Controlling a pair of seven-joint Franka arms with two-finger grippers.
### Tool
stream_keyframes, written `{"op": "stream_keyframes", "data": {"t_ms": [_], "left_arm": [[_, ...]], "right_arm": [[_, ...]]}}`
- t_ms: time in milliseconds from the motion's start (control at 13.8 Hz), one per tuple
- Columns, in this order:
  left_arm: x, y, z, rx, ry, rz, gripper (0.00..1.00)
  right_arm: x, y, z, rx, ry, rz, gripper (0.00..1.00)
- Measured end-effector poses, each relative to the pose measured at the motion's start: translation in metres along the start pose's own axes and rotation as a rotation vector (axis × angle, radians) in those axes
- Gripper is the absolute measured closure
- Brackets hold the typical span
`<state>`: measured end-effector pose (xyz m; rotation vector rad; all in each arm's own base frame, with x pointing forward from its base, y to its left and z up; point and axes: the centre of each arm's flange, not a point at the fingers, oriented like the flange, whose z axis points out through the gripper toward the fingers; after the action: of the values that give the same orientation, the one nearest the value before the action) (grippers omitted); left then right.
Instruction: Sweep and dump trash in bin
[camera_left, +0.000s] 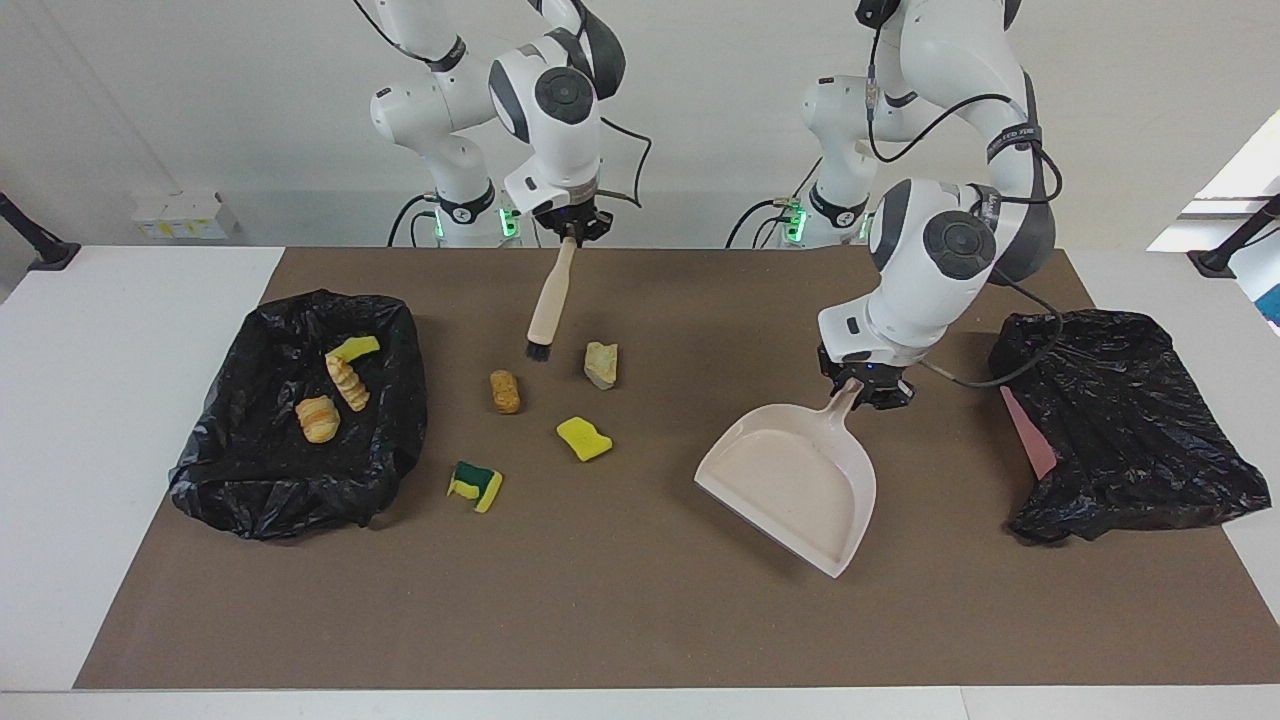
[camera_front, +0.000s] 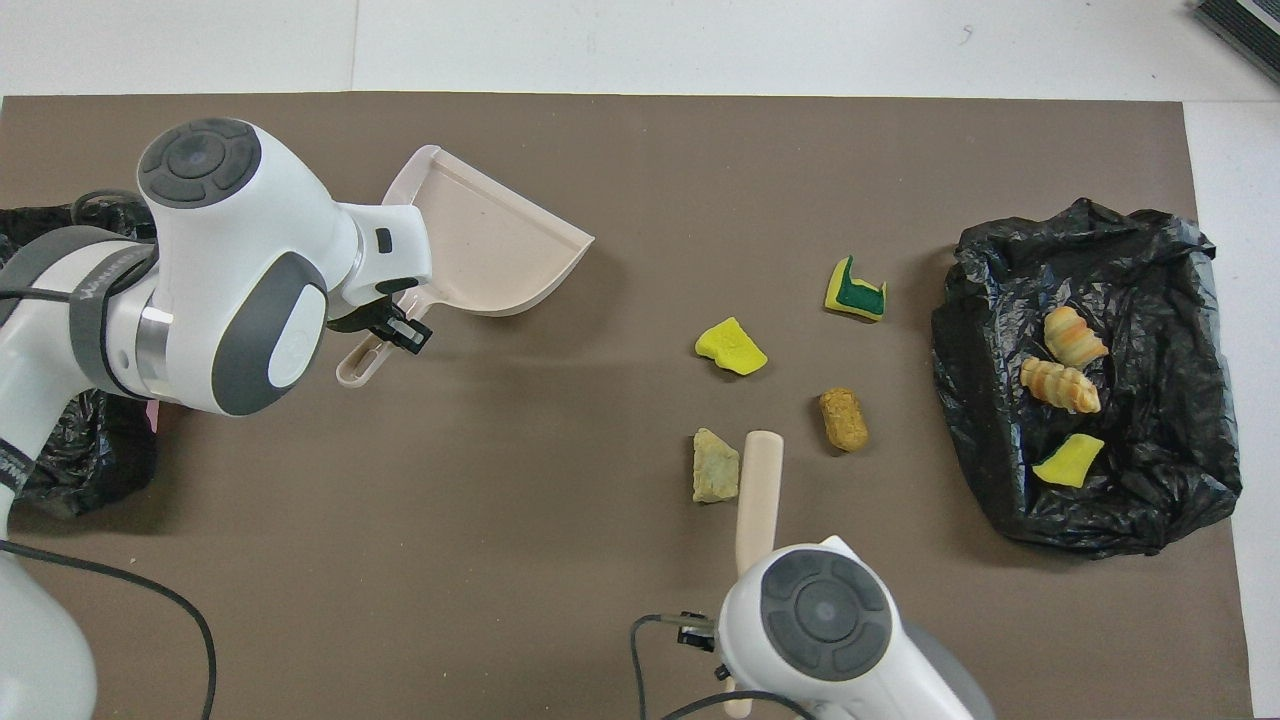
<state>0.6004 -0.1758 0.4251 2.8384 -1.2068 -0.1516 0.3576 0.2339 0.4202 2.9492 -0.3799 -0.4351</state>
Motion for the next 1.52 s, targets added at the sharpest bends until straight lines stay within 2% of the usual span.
{"op": "stream_keyframes", "data": {"t_ms": [362,579,723,940,1230,1519], "left_arm": [[-0.002,0.0,0.003,0.043,-0.058,0.363,0.69],[-0.005,0.016,0.014,0.057,-0.119,0.562,0.69],[-0.003,0.041,0.02,0.075,-0.153,0.652,0.69],[-0.009,0.07,0.032,0.101,-0.146,0.702,0.69],[-0.026,0.107,0.056,0.119,-0.14,0.69,0.69],[-0.024,0.147,0.075,0.129,-0.141,0.702,0.69]], "right_arm": [[0.058,0.065,0.024,-0.02,-0.037,0.01,0.74],[0.089,0.084,0.038,-0.066,0.035,-0.012,0.74],[0.116,0.102,0.034,-0.086,0.049,-0.055,0.74],[0.151,0.106,0.035,-0.099,0.038,-0.097,0.74],[0.185,0.083,0.046,-0.131,0.06,-0.14,0.74],[0.196,0.056,0.052,-0.128,0.054,-0.186,0.74]]}}
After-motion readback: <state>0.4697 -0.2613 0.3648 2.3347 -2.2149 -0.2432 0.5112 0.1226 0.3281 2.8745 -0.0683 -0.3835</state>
